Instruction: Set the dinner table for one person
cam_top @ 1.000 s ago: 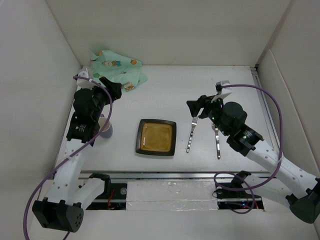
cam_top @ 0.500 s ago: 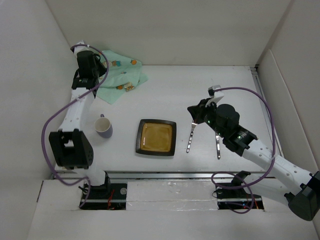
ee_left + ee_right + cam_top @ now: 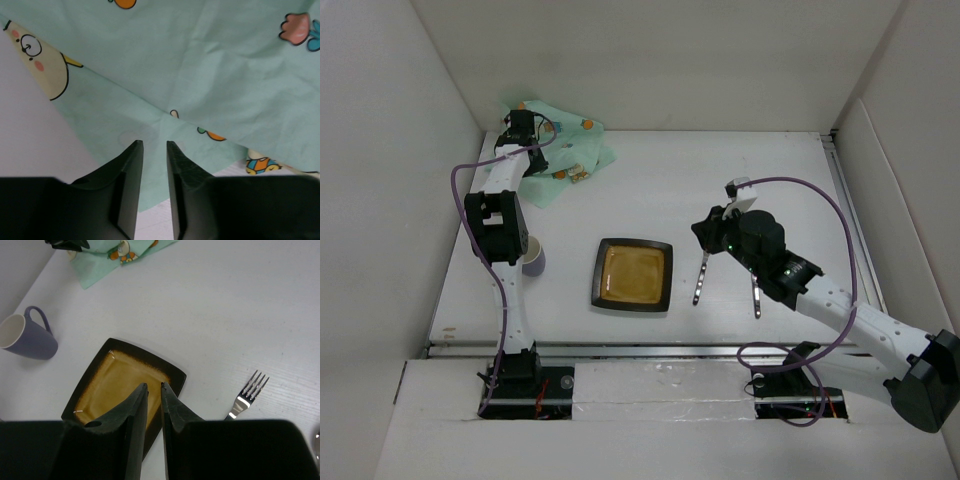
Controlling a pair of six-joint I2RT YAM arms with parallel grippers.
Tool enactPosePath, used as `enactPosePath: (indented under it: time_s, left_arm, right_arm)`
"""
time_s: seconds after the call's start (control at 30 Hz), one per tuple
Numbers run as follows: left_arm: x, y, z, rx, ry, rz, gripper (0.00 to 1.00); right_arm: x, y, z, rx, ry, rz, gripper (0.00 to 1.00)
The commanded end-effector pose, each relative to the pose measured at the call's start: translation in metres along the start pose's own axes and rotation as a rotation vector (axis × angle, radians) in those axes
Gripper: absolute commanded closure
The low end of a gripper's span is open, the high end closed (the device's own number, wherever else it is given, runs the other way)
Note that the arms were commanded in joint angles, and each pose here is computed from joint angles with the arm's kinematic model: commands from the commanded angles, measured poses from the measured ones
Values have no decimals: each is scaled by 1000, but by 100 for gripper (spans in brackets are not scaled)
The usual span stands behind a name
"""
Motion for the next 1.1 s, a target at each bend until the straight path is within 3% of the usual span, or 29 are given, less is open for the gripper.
enactPosePath:
  time_s: [0.0,0.17,0.3,0.5,0.57,0.6,0.67,0.7,0.73,0.9,0.93,1.07]
  left_arm:
    - [-6,19,16,-70,-31,-13,79]
    - [27,3,6,-70,-83,73,79]
    - [46,-11,3,-76,-117,141,62]
    - [63,-24,-1,-48,-136,197,50]
    - [65,-28,-3,-35,-141,209,58]
    - [68,-31,-4,-32,-143,215,72]
    - [72,-36,-3,-37,-152,228,80]
    - [67,-36,-4,-38,-154,218,93]
    - [65,-35,-5,-28,-150,213,99]
    - [11,-5,-22,91,-80,69,100]
    - [-21,29,-40,217,-53,-38,100]
    - [-57,78,-70,377,-8,-168,100]
  right_arm:
    - [-12,-10,9,-25,-3,-35,75]
    - [-9,-22,15,-50,-3,-14,63]
    - [-9,-27,19,-77,-1,-7,56]
    - [-8,-26,21,-99,-1,-10,55]
    - [-9,-24,21,-102,2,-23,55]
    - [-11,-22,21,-104,3,-28,55]
    - [-13,-20,19,-86,3,-32,55]
    - [-17,-17,21,-92,2,-43,54]
    - [-17,-16,21,-92,3,-47,54]
    - [-20,-14,22,-101,2,-63,55]
    - [-17,-18,21,-98,7,-50,54]
    - [-14,-23,20,-85,7,-39,55]
Point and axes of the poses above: each gripper's point midway between its finger pads, its own y axis back along the fingers, its own z axis along the line the jaws close on, x = y × z, the point moved 5 cm from there along y, back along the fingers, and after that the axes turned 13 degrees about -y, right-handed, at the moved point
